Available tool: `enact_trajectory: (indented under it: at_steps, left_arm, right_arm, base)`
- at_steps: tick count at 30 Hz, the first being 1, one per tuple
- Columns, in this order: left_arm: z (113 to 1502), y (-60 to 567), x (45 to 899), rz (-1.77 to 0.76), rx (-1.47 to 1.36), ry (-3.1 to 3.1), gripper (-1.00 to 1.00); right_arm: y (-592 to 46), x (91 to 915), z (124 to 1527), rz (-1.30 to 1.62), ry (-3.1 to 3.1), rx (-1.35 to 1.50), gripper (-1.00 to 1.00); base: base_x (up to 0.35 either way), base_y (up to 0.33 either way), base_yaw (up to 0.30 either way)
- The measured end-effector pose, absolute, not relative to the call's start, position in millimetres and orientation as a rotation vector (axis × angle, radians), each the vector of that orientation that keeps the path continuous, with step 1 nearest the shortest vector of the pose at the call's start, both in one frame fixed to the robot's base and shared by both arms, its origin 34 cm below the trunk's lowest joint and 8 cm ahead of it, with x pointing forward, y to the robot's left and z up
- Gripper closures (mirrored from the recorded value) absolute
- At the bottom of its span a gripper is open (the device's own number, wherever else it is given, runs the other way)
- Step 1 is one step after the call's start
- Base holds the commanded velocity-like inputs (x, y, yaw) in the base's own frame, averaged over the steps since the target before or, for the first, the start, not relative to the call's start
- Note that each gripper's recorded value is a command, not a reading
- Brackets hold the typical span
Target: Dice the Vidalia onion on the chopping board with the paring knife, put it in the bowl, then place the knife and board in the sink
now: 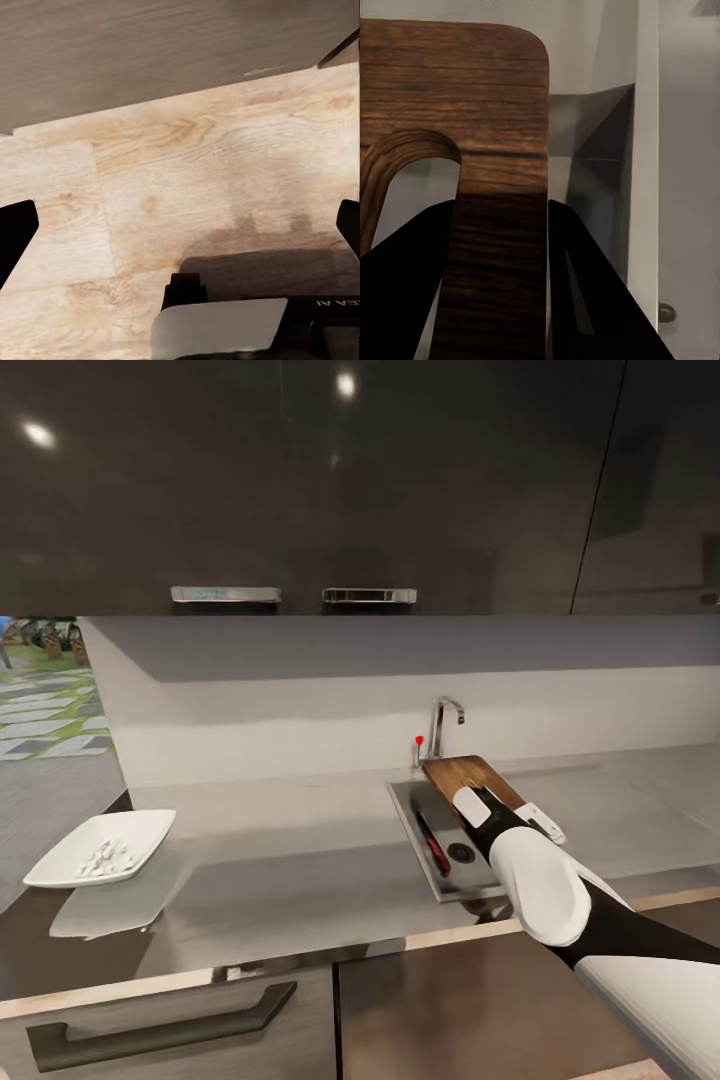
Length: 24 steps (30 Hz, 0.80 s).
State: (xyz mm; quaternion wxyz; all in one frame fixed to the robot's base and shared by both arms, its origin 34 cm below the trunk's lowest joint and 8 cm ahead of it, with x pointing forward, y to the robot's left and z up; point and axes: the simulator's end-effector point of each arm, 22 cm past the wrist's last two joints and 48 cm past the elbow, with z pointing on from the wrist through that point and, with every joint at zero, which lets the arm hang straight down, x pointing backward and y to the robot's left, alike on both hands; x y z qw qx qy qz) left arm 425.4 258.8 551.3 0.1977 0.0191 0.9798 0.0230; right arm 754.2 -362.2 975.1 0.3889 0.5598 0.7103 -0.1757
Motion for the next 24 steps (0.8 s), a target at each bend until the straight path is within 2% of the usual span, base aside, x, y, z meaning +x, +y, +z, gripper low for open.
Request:
enact_trajectory:
  at_steps: [7, 24]
  left_arm:
    - [529, 284, 358, 0.106, 0.050, 2.837, -1.00]
    - [526, 288, 348, 0.108, 0.052, 2.852, -1.00]
  right_arm:
    - [-362, 754, 975, -0.449, 1.807, 1.421, 1.00]
    - [-351, 758, 971, -0.432, 1.828, 1.401, 1.00]
  base:
    - [0.001, 0.000, 0.000]
    - [0.000, 0.000, 0.000]
